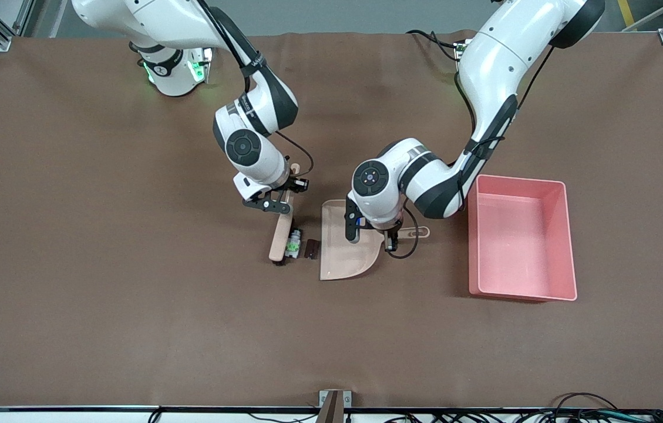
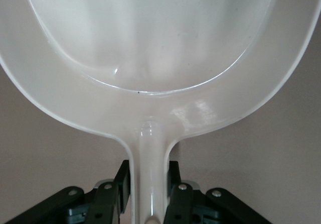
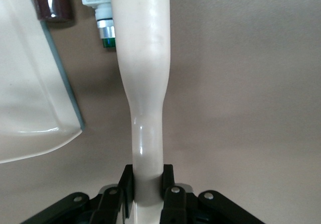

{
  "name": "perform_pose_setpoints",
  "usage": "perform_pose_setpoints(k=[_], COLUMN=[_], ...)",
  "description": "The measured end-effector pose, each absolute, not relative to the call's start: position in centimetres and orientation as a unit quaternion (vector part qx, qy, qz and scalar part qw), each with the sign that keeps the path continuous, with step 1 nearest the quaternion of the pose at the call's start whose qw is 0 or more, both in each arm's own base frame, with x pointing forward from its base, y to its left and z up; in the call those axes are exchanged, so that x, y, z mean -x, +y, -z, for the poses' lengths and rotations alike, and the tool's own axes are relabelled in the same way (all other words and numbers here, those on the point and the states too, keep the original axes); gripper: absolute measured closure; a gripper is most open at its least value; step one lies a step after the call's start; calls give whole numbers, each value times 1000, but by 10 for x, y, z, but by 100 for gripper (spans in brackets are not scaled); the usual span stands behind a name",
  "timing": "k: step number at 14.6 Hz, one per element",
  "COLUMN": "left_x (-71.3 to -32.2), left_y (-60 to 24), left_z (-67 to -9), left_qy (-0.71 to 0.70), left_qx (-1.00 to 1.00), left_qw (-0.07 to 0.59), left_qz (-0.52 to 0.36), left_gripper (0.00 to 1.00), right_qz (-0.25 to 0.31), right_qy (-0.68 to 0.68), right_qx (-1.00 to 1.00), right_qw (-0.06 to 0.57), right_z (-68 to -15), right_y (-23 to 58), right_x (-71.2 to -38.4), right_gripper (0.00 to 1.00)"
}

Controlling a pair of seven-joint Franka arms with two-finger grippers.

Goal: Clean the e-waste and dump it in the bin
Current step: 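Carry the brush with the right gripper toward the components beside the dustpan, then sweep the capacitor and green component into the dustpan with the right gripper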

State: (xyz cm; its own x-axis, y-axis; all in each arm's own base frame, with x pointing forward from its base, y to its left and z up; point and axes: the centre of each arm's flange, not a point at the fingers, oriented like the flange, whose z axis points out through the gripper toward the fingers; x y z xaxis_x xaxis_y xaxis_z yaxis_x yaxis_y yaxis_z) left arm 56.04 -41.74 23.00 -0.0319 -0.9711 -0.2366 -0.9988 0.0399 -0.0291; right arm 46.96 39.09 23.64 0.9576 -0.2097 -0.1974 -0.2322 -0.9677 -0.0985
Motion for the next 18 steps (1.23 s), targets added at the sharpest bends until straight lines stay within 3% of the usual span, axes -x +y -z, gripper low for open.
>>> perform_pose_setpoints(k=[18], left_x=[-560], left_y=[-417], left_z=[-230], left_qy=[715], left_qx=[689], left_qw=[96], left_qz=[-72], left_gripper=[66], right_qz=[-80], right_qy=[127], right_qx=[986], right_qw=[73], right_z=[-241], right_y=[455], right_x=[-467], right_gripper=[74])
